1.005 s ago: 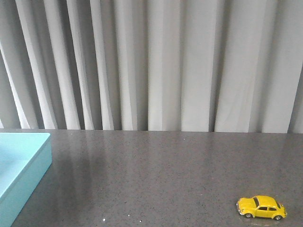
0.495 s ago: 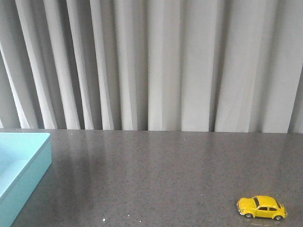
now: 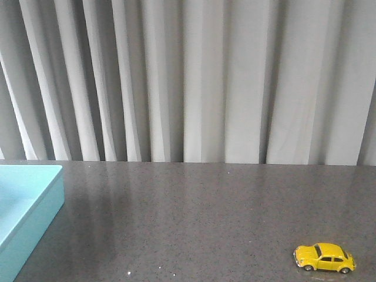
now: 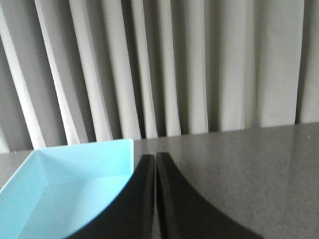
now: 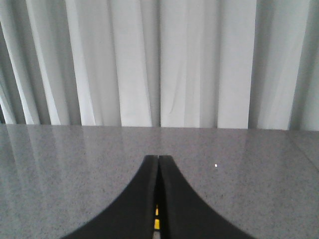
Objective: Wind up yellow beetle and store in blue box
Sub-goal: 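Move the right gripper over the yellow toy beetle car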
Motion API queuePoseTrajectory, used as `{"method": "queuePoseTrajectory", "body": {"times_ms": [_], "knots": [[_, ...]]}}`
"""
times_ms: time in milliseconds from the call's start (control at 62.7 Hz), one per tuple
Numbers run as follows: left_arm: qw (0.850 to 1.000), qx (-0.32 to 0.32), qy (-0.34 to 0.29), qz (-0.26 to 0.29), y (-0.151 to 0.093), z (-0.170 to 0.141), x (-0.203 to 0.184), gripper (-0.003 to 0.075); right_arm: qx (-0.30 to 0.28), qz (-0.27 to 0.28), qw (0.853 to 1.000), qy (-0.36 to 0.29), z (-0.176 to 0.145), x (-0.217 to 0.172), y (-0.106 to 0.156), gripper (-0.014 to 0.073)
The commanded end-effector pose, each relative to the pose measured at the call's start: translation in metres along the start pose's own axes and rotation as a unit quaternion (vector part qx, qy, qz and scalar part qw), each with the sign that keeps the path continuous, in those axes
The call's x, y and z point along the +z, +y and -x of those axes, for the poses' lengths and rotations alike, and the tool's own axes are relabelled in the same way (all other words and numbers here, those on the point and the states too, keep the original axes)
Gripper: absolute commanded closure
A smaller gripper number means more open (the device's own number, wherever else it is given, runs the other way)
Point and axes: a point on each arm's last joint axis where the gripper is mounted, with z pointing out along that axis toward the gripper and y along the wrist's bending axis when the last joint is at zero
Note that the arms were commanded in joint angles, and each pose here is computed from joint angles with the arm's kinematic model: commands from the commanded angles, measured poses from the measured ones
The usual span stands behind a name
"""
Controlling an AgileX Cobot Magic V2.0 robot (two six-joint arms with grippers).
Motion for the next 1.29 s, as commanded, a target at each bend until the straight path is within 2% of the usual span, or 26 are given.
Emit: {"method": "queuePoseTrajectory", "body": {"times_ms": [0,176,319,495,782,846,926,1165,1277], "knots": [[1.0,-0.003,0.016,0.0,0.0,0.014,0.015,0.0726,-0.002,0.0,1.0,0.008,0.017,0.019,-0.001,0.0602],[0.994,-0.005,0.11,0.0,0.0,-0.004,0.041,0.0726,0.009,0.007,0.993,0.114,-0.002,0.053,-0.002,0.0602],[0.992,-0.006,0.13,0.0,0.0,-0.009,0.05,0.0726,0.015,0.013,0.983,0.185,-0.016,0.066,-0.002,0.0602],[0.991,-0.006,0.132,0.0,0.0,-0.01,0.051,0.0726,-0.015,0.01,0.969,0.247,-0.029,0.072,-0.004,0.0602],[0.987,-0.003,0.16,0.001,0.0,-0.014,0.05,0.071,-0.018,0.003,0.965,0.263,-0.032,0.071,-0.006,0.0587],[0.987,-0.003,0.163,0.001,0.0,-0.015,0.05,0.0685,-0.018,0.004,0.964,0.265,-0.032,0.071,-0.006,0.055],[0.985,-0.003,0.17,0.001,0.0,-0.016,0.049,0.0616,-0.019,0.004,0.964,0.266,-0.032,0.071,-0.006,0.0472],[0.986,-0.003,0.168,0.001,0.0,-0.016,0.049,0.0293,-0.02,0.004,0.964,0.266,-0.032,0.071,-0.006,0.0123],[0.986,-0.003,0.168,0.001,0.0,-0.016,0.049,0.0235,-0.02,0.005,0.964,0.265,-0.032,0.071,-0.006,0.0038]]}}
